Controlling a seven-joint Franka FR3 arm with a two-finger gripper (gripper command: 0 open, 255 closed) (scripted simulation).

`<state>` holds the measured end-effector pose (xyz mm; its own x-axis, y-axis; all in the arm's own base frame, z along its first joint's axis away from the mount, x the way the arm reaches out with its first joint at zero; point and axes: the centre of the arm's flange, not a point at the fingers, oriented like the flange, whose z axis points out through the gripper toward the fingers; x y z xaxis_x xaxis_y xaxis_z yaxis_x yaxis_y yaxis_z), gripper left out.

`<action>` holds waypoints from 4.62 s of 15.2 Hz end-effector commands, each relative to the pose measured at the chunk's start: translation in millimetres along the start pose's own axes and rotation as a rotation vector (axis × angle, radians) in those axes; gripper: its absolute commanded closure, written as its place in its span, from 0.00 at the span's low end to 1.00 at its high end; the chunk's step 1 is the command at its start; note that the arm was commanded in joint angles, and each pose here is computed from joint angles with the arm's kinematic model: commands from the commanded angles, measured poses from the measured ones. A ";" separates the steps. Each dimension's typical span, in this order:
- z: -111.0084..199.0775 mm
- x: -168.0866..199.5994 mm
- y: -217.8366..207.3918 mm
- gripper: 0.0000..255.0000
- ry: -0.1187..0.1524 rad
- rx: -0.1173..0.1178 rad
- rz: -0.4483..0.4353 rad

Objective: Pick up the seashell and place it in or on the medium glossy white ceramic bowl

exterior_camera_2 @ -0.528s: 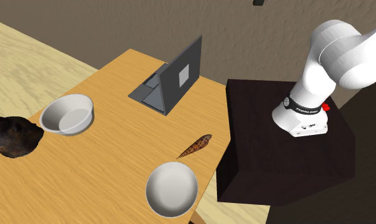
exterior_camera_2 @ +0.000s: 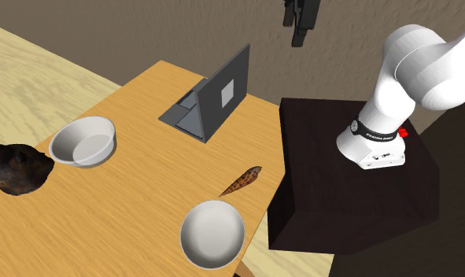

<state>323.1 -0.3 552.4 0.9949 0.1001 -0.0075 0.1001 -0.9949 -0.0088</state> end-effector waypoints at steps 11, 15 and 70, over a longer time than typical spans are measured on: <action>144.3 70.8 -35.9 0.00 -0.076 0.014 -0.148; 193.2 89.8 -50.3 0.00 -0.101 0.019 -0.197; 387.7 140.1 -125.6 1.00 -0.214 0.040 -0.413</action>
<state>446.9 141.5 159.6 0.8476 0.4913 -0.2007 0.4828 -0.8708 -0.0925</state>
